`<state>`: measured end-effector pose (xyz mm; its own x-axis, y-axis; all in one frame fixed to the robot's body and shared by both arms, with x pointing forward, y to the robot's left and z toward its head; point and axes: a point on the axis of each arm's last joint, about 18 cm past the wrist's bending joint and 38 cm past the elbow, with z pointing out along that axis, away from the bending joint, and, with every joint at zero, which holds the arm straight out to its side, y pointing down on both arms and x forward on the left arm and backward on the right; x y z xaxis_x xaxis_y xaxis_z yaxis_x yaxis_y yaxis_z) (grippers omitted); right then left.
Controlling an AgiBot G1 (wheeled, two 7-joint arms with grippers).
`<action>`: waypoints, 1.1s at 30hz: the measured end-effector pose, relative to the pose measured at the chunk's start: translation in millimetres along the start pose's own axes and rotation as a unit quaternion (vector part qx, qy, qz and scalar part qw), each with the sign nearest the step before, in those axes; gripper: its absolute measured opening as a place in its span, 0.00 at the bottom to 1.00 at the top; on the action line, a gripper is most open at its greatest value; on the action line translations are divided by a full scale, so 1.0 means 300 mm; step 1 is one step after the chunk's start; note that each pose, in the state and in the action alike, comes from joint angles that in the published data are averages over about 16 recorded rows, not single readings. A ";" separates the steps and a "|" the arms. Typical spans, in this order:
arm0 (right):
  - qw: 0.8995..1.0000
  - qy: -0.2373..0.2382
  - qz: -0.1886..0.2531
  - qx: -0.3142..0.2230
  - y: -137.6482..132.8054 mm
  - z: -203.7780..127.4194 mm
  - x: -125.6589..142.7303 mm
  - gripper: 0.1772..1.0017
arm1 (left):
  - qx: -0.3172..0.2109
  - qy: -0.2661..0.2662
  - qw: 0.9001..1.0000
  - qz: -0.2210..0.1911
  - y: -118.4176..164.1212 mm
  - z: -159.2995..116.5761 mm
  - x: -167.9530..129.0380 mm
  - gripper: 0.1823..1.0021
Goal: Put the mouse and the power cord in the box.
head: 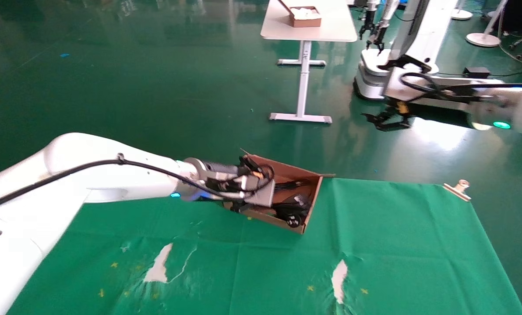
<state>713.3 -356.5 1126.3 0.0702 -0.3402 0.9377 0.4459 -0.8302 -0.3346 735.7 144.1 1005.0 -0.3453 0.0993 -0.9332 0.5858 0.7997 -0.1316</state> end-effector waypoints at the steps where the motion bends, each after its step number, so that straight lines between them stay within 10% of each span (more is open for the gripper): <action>1: 1.000 0.000 0.005 0.004 -0.001 -0.001 -0.005 0.94 | 0.006 -0.001 1.000 -0.010 0.002 -0.005 0.006 0.20; 14: 0.991 -0.015 0.102 0.087 -0.027 -0.068 -0.097 1.00 | 0.103 -0.008 0.983 -0.154 0.029 -0.133 0.115 0.47; 33: 0.947 -0.090 0.228 0.207 -0.121 -0.264 -0.258 1.00 | 0.234 -0.008 0.924 -0.302 0.036 -0.439 0.239 0.91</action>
<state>621.1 -335.1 1058.5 0.4742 -0.5091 0.7183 0.6422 -0.3582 -0.6777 620.6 237.8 980.8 -0.7035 -0.2934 -0.6473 0.5447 0.3624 -0.7563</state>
